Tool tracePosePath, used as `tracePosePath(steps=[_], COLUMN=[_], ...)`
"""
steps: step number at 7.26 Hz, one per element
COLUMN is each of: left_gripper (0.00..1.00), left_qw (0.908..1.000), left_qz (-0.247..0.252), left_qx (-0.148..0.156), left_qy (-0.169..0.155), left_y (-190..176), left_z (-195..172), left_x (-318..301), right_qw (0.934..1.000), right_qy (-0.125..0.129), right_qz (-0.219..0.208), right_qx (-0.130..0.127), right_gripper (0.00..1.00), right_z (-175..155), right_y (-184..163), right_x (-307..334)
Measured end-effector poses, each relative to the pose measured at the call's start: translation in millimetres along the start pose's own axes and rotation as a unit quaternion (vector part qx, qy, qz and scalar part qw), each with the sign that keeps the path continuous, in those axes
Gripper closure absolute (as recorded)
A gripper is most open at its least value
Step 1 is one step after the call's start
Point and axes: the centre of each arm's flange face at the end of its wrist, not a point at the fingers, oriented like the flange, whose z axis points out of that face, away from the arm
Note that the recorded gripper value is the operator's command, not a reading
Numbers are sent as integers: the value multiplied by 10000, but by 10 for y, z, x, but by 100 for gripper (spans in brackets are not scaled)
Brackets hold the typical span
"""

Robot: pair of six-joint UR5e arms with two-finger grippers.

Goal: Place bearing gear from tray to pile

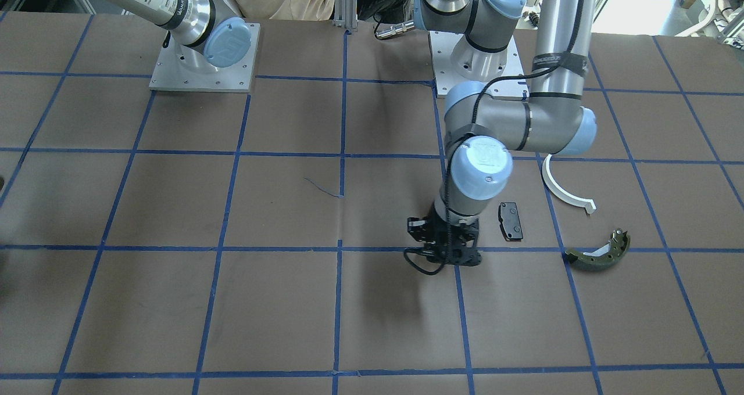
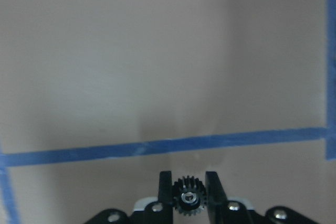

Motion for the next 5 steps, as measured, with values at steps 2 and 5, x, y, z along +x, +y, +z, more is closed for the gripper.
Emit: tracePosePath(steps=[2,5], left_gripper=[100,100], left_qw=[9998,9989], left_qz=[88,122], left_qx=[-191,-450], left_qy=[22,71], left_y=[53,415], left_z=[-144,-53], left_x=[-1095,-2037], right_qw=[10000,10000], right_qy=[-32,-68], right_qz=[21,39], right_qx=[-13,-29], right_gripper=[28,45], right_z=[146,210], right_y=[-5,-5], right_x=[31,35])
